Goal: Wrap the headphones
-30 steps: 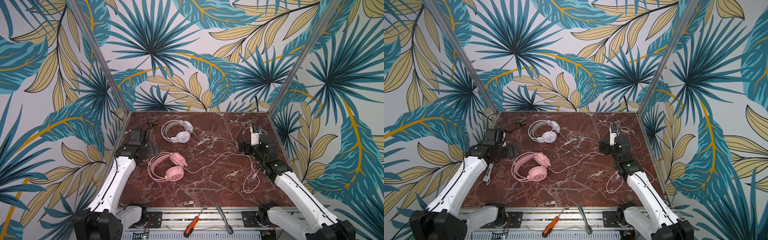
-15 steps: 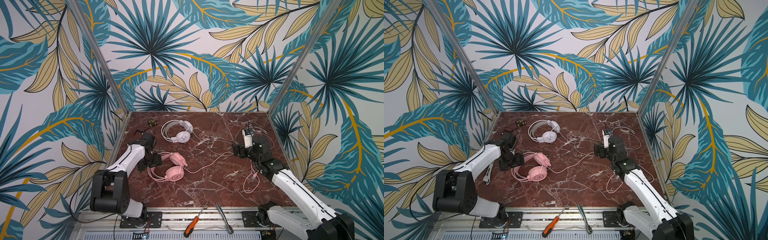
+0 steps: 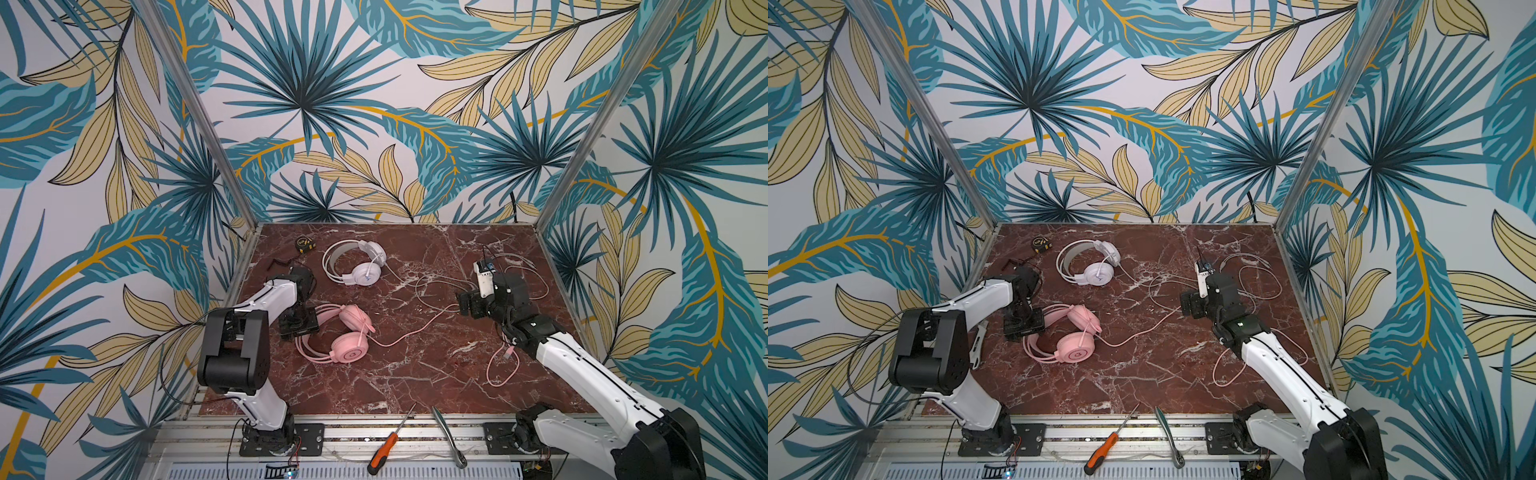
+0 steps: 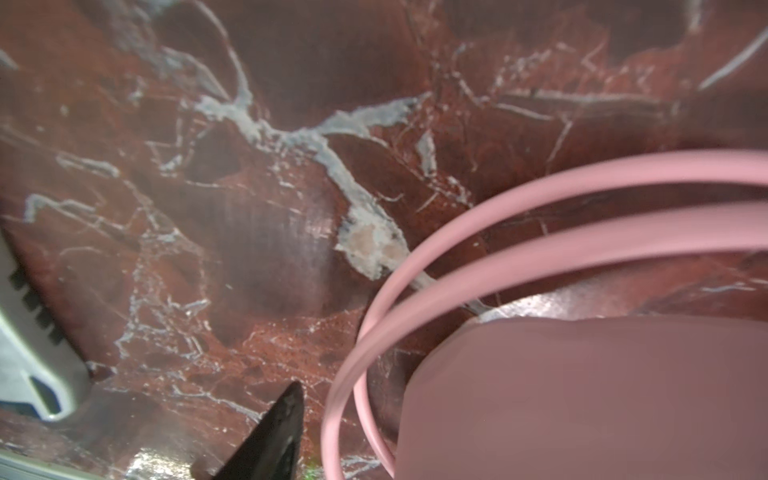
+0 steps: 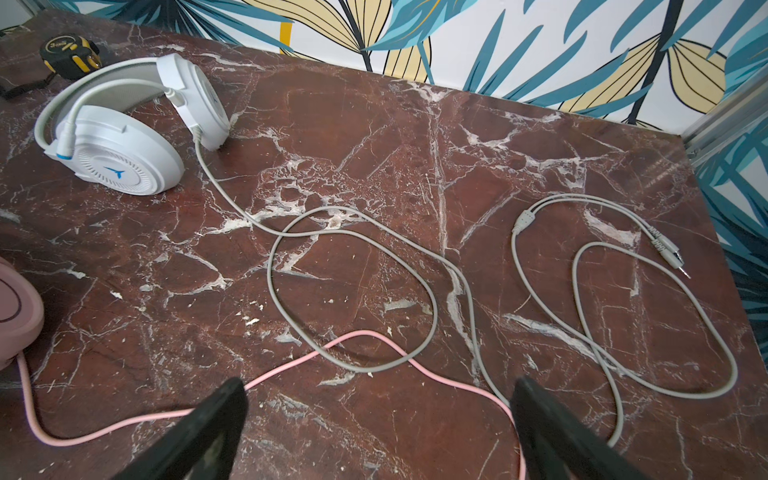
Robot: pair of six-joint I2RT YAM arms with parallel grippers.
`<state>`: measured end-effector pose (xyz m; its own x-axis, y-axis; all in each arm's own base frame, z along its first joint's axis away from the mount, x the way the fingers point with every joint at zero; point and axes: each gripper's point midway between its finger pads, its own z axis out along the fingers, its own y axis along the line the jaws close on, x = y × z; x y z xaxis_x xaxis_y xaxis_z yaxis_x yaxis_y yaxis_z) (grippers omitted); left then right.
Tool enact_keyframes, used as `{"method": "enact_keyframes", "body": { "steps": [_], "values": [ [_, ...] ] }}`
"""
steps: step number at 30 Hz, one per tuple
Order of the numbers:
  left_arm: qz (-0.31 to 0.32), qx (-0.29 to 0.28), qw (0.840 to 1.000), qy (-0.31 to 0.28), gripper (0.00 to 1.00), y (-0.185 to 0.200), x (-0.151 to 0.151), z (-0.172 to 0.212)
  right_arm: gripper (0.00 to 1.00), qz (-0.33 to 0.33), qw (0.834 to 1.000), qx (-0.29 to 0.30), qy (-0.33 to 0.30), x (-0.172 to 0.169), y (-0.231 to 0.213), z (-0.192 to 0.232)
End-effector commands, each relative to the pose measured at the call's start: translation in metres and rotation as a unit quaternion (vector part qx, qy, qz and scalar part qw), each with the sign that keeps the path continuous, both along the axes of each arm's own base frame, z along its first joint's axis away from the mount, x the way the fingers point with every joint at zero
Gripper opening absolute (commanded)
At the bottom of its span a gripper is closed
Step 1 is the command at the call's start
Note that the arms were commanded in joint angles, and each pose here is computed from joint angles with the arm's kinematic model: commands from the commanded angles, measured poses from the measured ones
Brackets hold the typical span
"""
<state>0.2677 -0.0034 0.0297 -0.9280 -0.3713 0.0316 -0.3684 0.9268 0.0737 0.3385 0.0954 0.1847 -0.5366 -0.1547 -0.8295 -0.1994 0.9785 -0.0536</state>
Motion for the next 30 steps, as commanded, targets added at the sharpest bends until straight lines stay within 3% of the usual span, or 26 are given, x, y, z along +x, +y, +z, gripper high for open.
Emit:
{"method": "enact_keyframes", "body": {
  "steps": [1, 3, 5, 15, 18, 25, 28, 30],
  "values": [
    [0.000, 0.008, 1.000, -0.010, 0.54, 0.005, 0.012, -0.001, 1.00, -0.004, 1.000, -0.007, -0.013, 0.004, 0.001, 0.009],
    [-0.001, 0.010, 1.000, -0.005, 0.45, 0.005, 0.010, -0.003, 1.00, -0.003, 1.000, -0.012, -0.013, 0.004, 0.001, 0.010],
    [-0.001, 0.005, 1.000, -0.004, 0.43, 0.004, 0.009, -0.003, 1.00, -0.002, 1.000, -0.016, -0.014, 0.004, 0.002, 0.010],
    [-0.001, -0.025, 0.999, 0.025, 0.62, -0.006, -0.008, -0.006, 1.00, -0.003, 1.000, -0.021, -0.013, 0.007, 0.003, 0.011],
    [-0.002, -0.019, 0.999, 0.037, 0.61, -0.004, -0.011, -0.009, 1.00, -0.003, 1.000, -0.021, -0.013, 0.007, 0.004, 0.010],
    [0.003, -0.021, 0.998, 0.058, 0.50, -0.005, -0.015, -0.019, 1.00, 0.008, 0.999, -0.031, -0.007, 0.005, 0.006, 0.007],
    [0.004, -0.019, 0.999, 0.049, 0.50, -0.004, -0.013, -0.014, 1.00, 0.010, 0.999, -0.038, -0.006, 0.005, 0.005, 0.007],
    [0.002, -0.028, 0.999, 0.033, 0.56, -0.008, -0.009, -0.007, 1.00, 0.009, 0.999, -0.041, -0.003, 0.004, 0.005, 0.005]
  ]
}}
